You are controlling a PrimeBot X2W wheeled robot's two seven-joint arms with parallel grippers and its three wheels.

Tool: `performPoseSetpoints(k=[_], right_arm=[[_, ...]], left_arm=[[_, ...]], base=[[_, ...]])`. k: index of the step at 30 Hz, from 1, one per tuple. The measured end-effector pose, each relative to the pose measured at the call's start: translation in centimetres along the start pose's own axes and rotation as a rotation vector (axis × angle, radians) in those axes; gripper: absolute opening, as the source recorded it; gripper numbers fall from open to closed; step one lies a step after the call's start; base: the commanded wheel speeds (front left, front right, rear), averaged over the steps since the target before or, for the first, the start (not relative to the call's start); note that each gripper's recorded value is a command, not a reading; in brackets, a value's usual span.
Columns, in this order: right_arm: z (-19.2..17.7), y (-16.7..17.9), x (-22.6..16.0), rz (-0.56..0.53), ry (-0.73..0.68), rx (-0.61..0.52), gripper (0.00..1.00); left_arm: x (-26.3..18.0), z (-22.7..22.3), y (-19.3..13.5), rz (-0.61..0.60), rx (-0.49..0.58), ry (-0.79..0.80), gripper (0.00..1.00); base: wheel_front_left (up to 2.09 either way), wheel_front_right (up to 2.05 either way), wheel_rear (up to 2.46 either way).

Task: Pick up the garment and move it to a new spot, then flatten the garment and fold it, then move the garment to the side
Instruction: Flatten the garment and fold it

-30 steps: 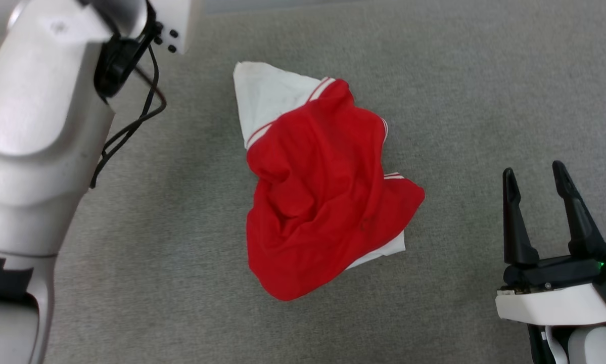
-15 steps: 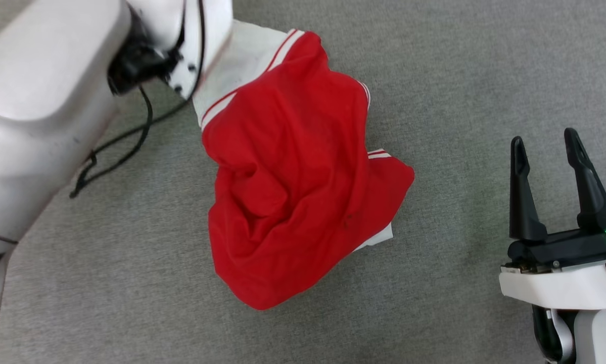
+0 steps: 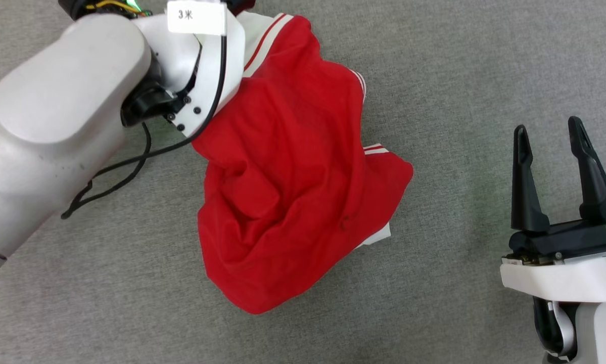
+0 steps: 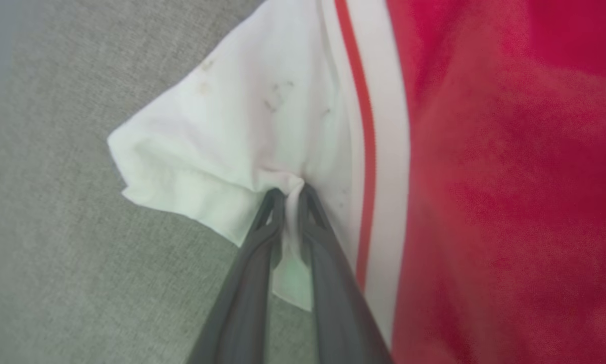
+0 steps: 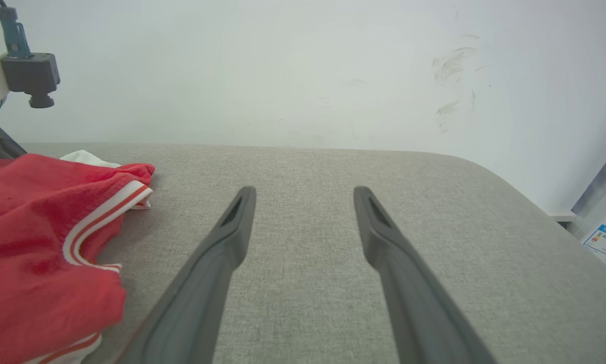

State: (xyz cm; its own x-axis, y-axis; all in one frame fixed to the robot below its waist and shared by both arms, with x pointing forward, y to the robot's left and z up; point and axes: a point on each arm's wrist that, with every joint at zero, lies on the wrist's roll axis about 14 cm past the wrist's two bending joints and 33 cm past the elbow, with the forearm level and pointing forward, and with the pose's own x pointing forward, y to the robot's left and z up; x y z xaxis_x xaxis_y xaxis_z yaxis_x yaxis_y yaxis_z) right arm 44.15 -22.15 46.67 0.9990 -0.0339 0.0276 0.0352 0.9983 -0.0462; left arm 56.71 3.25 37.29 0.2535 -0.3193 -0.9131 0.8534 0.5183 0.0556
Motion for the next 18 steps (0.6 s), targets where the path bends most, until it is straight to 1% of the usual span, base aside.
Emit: performPoseSetpoints(k=[3, 5, 8, 11, 13, 15, 18], right_arm=[[0.6, 0.3, 0.0, 0.009, -0.016, 0.002, 1.0], [1.2, 0.5, -0.2, 0.015, -0.03, 0.003, 1.0], [2.1, 1.0, -0.6, 0.028, -0.049, 0.005, 1.0], [3.0, 1.5, -0.9, 0.04, -0.07, 0.01, 1.0], [3.5, 1.9, -1.2, 0.052, -0.082, 0.016, 1.0], [3.9, 2.4, -1.4, 0.067, -0.091, 0.02, 1.0], [4.6, 3.0, -1.8, 0.084, -0.107, 0.023, 1.0]], left_arm=[[-1.1, 0.6, 0.1, 0.02, 0.007, -0.059, 0.0], [-2.5, 1.4, 0.5, 0.047, 0.011, -0.126, 0.0], [-5.2, 2.8, 0.9, 0.087, 0.027, -0.236, 0.0], [-8.3, 3.3, 1.5, 0.138, 0.047, -0.318, 0.0], [-9.8, 2.3, 1.9, 0.167, 0.035, -0.344, 0.0], [-11.0, 0.5, 2.5, 0.206, 0.028, -0.339, 0.0], [-12.4, -2.9, 2.7, 0.239, -0.02, -0.316, 0.0]], base=[[0.0, 0.0, 0.0], [0.0, 0.0, 0.0], [0.0, 0.0, 0.0], [0.0, 0.0, 0.0], [0.0, 0.0, 0.0], [0.0, 0.0, 0.0], [0.0, 0.0, 0.0]])
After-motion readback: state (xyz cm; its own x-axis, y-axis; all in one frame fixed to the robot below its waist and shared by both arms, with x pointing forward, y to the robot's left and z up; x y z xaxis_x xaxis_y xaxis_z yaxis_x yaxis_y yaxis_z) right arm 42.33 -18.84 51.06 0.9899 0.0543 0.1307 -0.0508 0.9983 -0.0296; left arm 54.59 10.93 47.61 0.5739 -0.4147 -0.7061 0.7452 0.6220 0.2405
